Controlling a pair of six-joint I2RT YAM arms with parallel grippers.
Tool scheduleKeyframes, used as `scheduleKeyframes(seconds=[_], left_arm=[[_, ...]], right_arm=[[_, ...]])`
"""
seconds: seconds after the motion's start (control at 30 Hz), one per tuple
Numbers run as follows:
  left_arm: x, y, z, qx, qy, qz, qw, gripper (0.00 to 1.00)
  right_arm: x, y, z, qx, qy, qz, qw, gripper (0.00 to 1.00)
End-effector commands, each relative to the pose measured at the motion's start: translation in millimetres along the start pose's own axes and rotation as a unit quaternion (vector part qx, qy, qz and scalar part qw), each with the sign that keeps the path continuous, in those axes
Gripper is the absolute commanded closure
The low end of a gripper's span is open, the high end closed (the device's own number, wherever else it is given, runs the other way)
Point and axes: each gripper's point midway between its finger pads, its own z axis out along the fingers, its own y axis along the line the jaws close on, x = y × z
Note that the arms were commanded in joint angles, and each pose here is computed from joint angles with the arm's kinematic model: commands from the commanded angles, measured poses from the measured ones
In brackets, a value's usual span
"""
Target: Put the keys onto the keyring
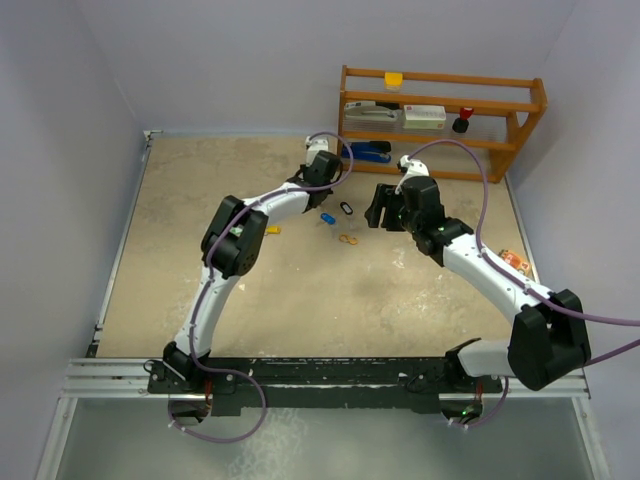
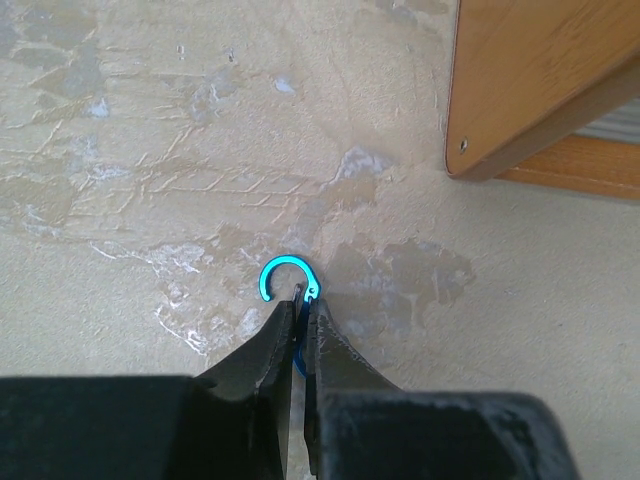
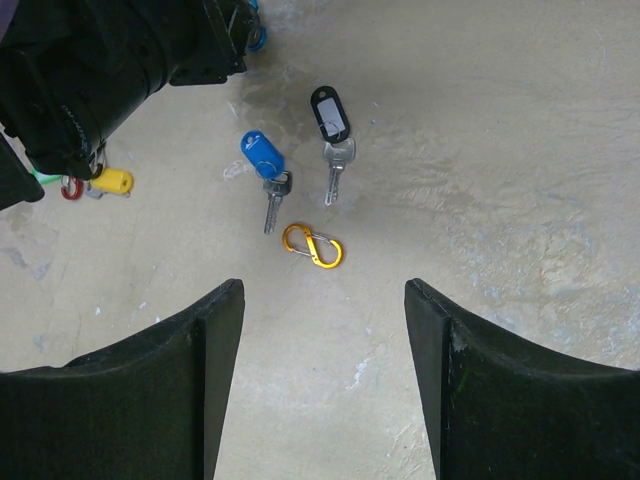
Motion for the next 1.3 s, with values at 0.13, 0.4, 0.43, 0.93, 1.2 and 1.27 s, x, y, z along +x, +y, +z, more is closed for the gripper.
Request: scheduleKeyframes(seconds=[0.13, 0.4, 0.43, 0.93, 1.2, 1.27], left_arm=[[-24.3, 13.7, -37.5, 0.015, -0.030, -0.021, 0.999, 1.00], [-48.7, 57.5, -119.0, 0.022, -0.100, -0.057, 0.993, 1.00], [-49.6, 63.4, -128.5, 0.021, -0.106, -0.059, 0.992, 1.00], [-80.9, 102.5, -206.6, 0.024, -0.165, -0.073, 0.983, 1.00], [-80.7, 99.9, -207.1, 0.032, -0.165, -0.074, 0.983, 1.00], [-80.4, 100.0, -207.0, 0.031, -0.164, -0.074, 0.983, 1.00]], right_arm=[[-7.5, 8.6, 0.4, -0.027, -0.015, -0.007, 0.999, 0.32], [17.5, 27.4, 39.5, -0.056, 0.045, -0.043, 0.996, 0.34], [19.6, 31.2, 44.6, -0.059, 0.050, -0.046, 0.996, 0.35], [49.4, 37.1, 98.7, -0.024, 0.117, -0.073, 0.990, 0.37], [44.0, 40.8, 114.9, -0.020, 0.109, -0.082, 0.990, 0.40], [42.0, 40.5, 120.7, -0.014, 0.108, -0.083, 0.991, 0.41]])
